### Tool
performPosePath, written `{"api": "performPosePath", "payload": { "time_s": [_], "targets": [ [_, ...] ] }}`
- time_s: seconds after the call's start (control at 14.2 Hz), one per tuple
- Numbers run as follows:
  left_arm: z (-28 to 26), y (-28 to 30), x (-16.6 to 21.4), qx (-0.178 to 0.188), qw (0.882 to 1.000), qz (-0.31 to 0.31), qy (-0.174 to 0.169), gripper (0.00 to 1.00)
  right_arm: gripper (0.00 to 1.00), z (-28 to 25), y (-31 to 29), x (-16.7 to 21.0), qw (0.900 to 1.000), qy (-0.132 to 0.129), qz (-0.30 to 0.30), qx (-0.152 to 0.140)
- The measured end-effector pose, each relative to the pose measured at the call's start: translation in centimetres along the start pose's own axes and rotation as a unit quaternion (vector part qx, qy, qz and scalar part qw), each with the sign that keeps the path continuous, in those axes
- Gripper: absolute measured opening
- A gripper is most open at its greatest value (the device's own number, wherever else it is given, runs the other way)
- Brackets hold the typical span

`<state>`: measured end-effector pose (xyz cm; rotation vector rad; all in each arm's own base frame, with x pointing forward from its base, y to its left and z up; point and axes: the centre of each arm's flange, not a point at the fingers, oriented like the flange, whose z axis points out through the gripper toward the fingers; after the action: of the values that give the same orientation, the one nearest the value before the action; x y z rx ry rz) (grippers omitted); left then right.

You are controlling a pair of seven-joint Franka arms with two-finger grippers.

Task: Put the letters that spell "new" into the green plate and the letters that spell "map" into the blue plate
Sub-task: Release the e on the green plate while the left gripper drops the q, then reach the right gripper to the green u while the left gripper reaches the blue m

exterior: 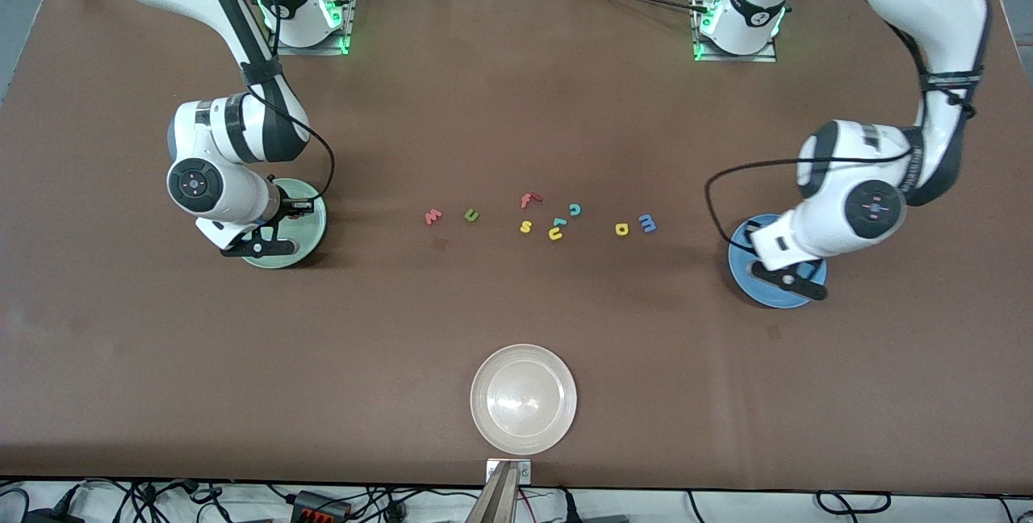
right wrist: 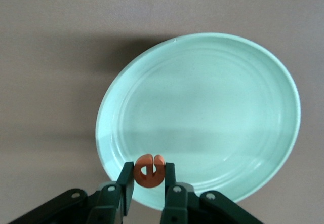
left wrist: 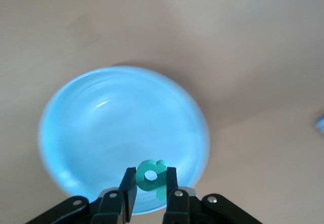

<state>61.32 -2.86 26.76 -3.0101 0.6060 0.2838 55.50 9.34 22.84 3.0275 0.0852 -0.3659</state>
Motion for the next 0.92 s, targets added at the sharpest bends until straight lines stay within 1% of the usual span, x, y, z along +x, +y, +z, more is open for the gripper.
{"api": "performPosePath", "payload": {
  "time_s": [0.14, 0.42, 0.49, 0.63, 0.7, 0.78, 0.85, 0.92],
  "targets": [
    [1.6, -2.3, -0.7, 0.022, 1.0, 0.01, -0.016, 0.27, 0.28, 1.2, 0.0, 0.1, 1.0, -0.002, 0.0, -0.002],
    [3.7, -2.5, -0.4, 0.022, 0.999, 0.015, -0.023, 0.27, 0.28, 2.8, -0.1, 0.3, 1.0, -0.01, 0.0, -0.005],
    [3.9, -2.2, -0.3, 0.021, 0.999, 0.018, -0.024, 0.32, 0.35, 2.9, -0.1, 0.3, 1.0, -0.009, 0.0, -0.005],
    [3.7, -1.1, 0.2, 0.019, 0.999, 0.028, -0.021, 0.5, 0.52, 1.4, -0.1, 0.7, 1.0, 0.005, 0.0, -0.002],
    [3.2, 0.1, 0.6, 0.017, 0.999, 0.037, -0.019, 0.58, 0.63, -0.2, -0.3, 1.1, 1.0, 0.015, -0.001, 0.0],
    [2.5, 1.8, 1.0, 0.011, 0.999, 0.039, -0.021, 0.69, 0.72, -2.1, -0.7, 1.3, 1.0, 0.019, -0.004, 0.002],
    [1.5, 3.8, 1.3, 0.005, 0.999, 0.03, -0.022, 0.78, 0.84, -4.3, -1.5, 1.4, 1.0, 0.02, -0.011, 0.002],
    [0.6, 6.2, 1.6, -0.007, 1.0, 0.005, -0.022, 0.89, 0.93, -6.4, -3.1, 1.5, 0.999, 0.024, -0.021, 0.004]
  ]
}}
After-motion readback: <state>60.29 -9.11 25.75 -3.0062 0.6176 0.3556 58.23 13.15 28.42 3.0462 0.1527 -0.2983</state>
